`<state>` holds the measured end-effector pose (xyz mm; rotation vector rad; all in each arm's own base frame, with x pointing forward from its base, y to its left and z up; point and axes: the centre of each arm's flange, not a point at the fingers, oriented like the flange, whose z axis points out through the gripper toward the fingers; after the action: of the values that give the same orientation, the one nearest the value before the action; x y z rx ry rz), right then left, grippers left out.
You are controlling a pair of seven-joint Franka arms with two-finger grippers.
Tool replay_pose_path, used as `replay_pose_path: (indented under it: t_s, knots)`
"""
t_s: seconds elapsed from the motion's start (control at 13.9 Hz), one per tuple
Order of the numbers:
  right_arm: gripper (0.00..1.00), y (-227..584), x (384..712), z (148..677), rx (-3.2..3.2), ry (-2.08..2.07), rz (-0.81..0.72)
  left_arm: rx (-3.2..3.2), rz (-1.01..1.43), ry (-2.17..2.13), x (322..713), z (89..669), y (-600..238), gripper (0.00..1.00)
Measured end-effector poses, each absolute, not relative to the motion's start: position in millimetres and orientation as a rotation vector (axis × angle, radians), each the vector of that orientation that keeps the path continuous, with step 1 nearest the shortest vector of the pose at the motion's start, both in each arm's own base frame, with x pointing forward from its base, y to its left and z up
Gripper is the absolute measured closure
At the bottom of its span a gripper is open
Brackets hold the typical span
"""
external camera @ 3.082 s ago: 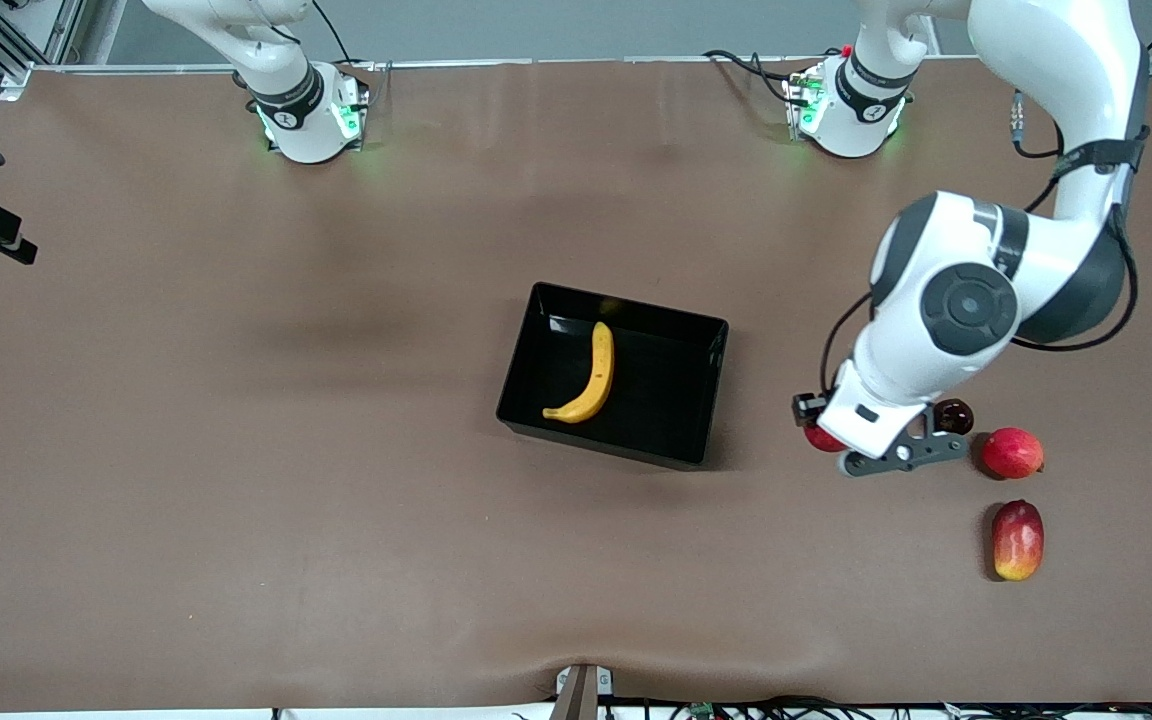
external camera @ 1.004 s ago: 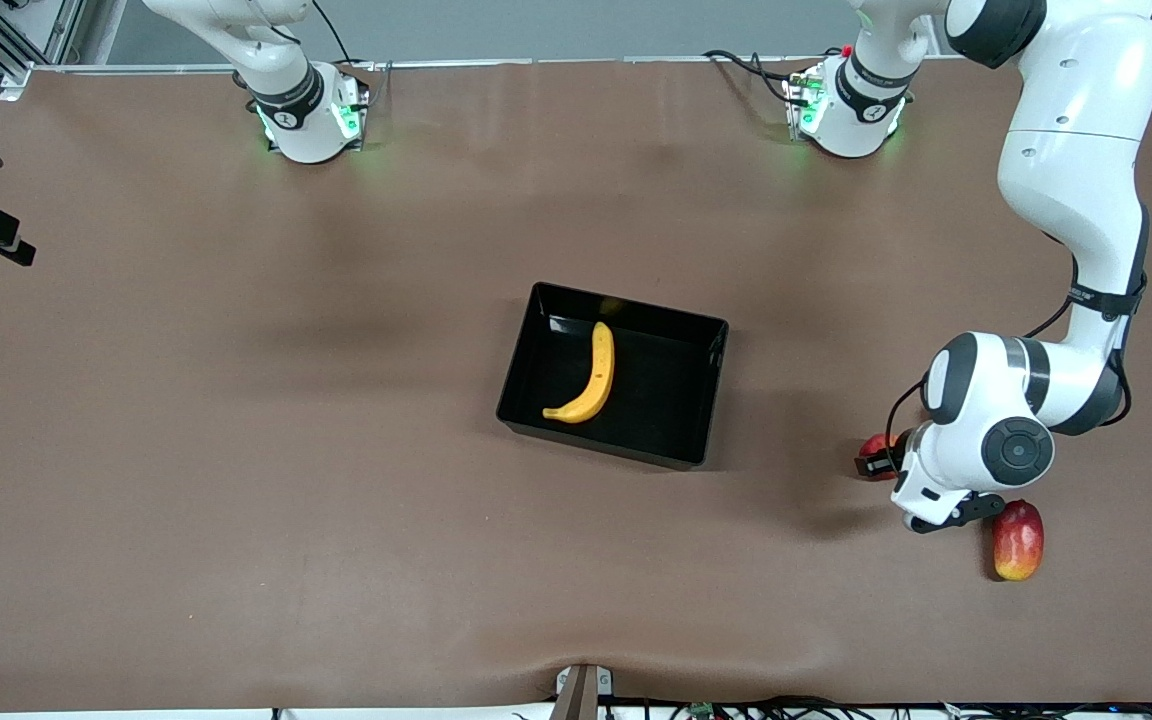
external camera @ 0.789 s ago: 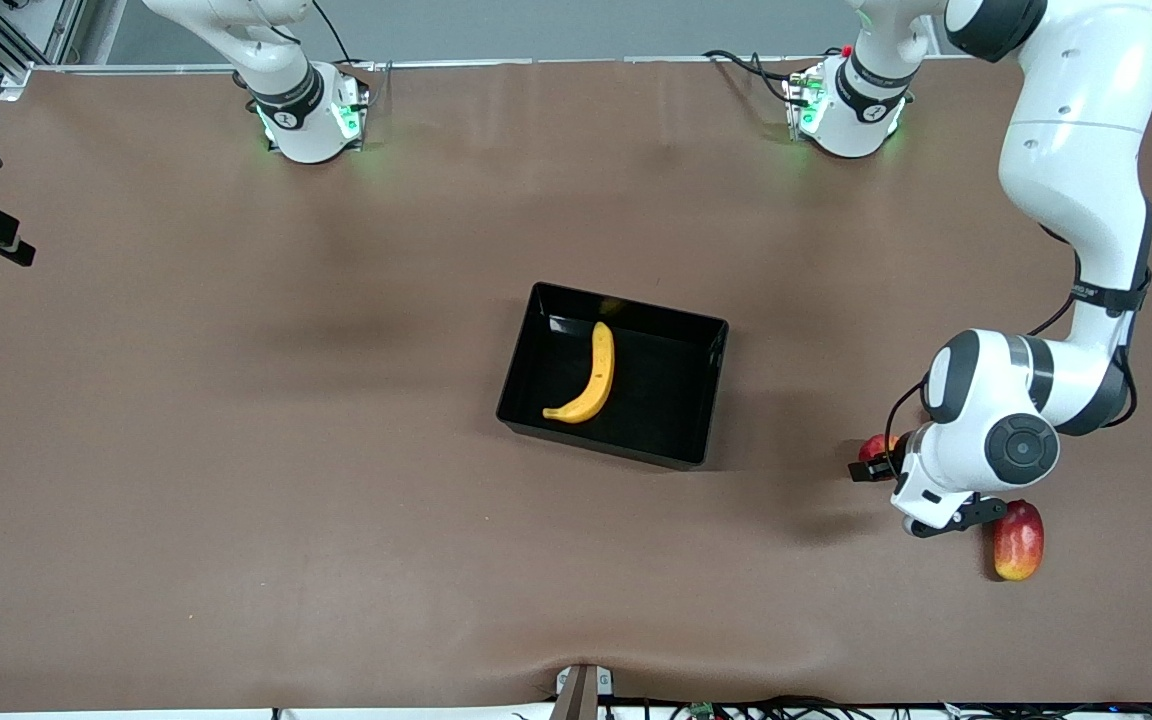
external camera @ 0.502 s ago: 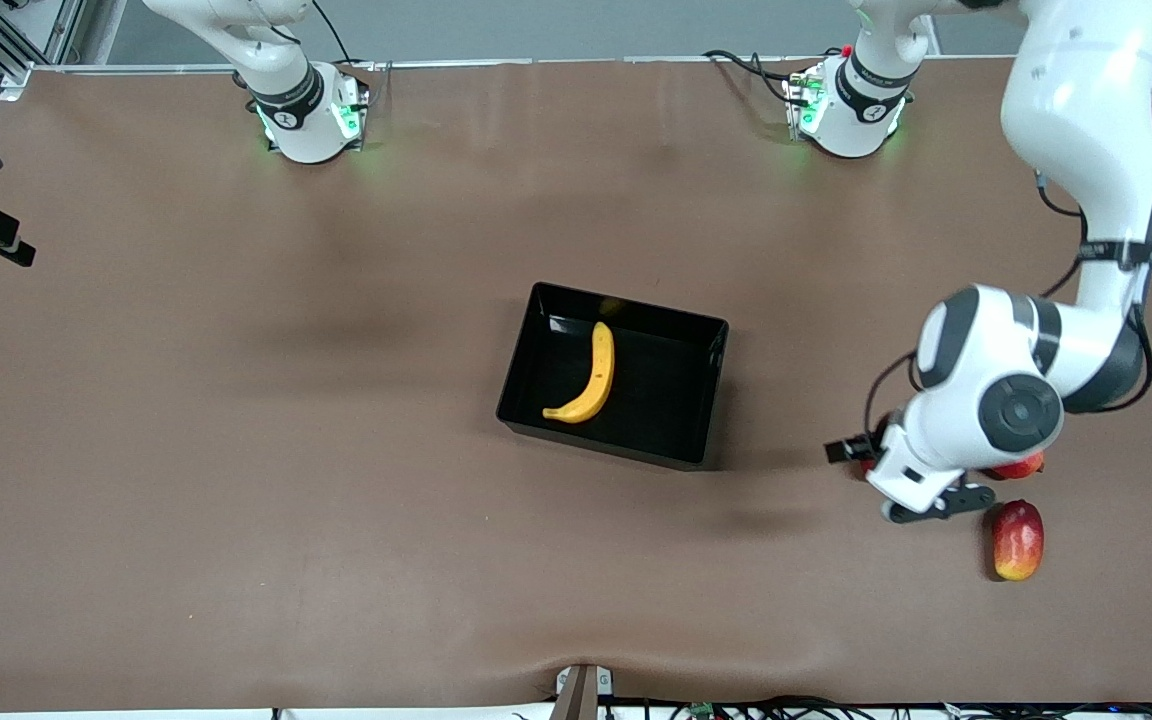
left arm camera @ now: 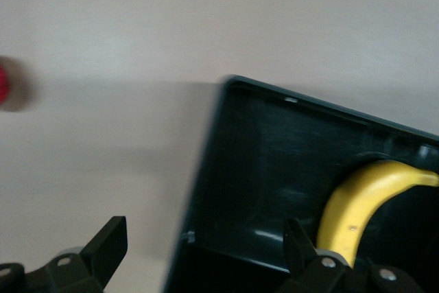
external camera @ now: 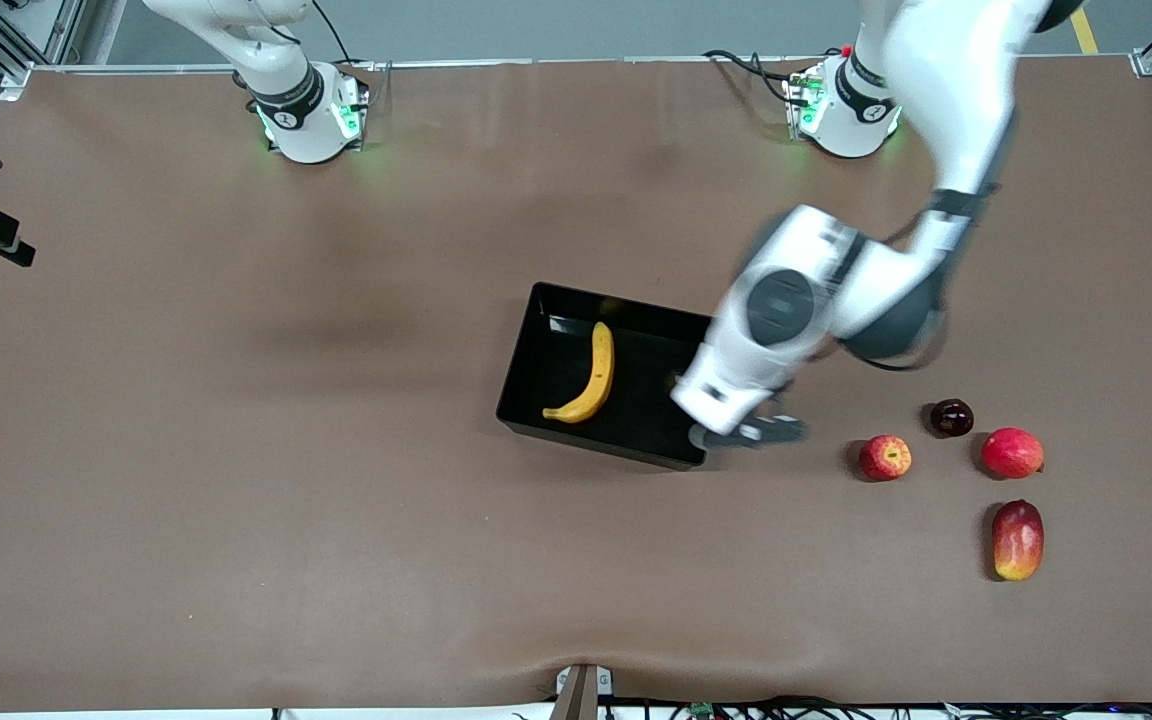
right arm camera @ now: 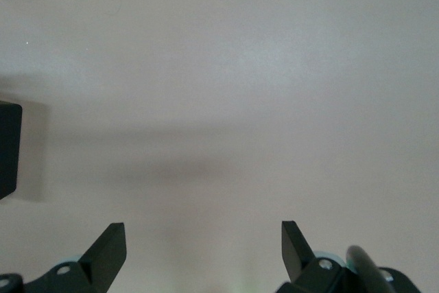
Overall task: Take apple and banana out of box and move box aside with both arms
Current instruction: 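Move the left gripper back into the tray and grasp the banana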
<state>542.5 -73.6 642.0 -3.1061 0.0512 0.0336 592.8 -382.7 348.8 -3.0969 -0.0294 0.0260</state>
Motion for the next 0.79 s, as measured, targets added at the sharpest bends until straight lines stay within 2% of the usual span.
replay_pose_path:
  t_s: [0.5, 0.79]
  knots:
    - [0.0, -74, 544, 639, -3.106, 0.051, 0.039, -3.172, -0.087, 0.176, 561, 284, -460, 0.0]
    - [0.0, -74, 544, 639, -3.106, 0.051, 0.038, -3.149, -0.099, 0.265, 551, 254, -473, 0.0]
